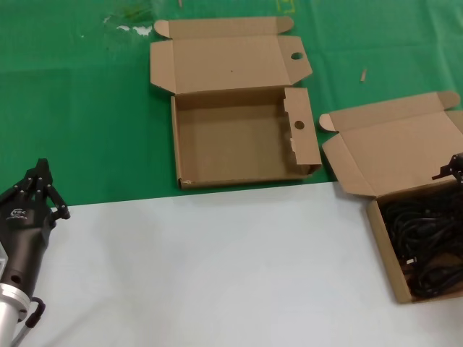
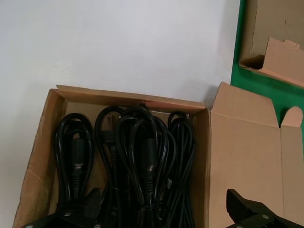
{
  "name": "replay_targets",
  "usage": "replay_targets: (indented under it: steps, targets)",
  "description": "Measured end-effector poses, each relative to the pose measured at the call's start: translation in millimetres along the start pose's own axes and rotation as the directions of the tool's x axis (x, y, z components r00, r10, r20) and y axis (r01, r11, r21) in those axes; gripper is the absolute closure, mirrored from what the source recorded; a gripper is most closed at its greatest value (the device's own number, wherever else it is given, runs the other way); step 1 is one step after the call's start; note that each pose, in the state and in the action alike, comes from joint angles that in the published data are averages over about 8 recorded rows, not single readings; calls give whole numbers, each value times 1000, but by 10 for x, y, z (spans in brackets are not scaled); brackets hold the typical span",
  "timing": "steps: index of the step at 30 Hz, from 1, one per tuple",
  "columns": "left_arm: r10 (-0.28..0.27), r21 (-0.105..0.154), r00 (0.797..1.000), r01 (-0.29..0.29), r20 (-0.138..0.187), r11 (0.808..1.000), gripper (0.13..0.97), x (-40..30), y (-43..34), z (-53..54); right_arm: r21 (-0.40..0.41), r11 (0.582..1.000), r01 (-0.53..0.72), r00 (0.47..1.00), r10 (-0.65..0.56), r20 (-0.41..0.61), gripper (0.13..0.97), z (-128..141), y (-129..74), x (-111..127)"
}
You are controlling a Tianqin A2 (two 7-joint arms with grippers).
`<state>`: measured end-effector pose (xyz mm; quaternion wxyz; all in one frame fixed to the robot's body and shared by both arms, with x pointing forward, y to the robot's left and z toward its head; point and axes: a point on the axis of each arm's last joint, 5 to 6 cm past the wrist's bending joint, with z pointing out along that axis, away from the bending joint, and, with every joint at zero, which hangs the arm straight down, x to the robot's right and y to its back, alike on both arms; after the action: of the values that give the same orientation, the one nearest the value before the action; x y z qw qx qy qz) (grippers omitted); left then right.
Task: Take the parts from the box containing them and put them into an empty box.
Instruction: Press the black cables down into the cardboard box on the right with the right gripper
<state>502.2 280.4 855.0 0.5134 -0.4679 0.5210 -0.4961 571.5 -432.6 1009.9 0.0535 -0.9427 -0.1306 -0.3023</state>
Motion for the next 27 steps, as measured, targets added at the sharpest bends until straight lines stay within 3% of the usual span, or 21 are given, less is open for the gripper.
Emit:
replay_targets:
  steps: [12,21,27]
  targets:
    - [0,0,1000,0,0,1000,957,0,0,0,2,1000,-7,1000,7,16,265,50,31,36]
    - [0,0,1000,0,0,1000,957,0,0,0,1,1000,-14,999,14,30,432,56,63,12]
    - [0,0,1000,0,0,1000,957,0,0,0,4,1000,-19,999,19,31,595,72,83,-6]
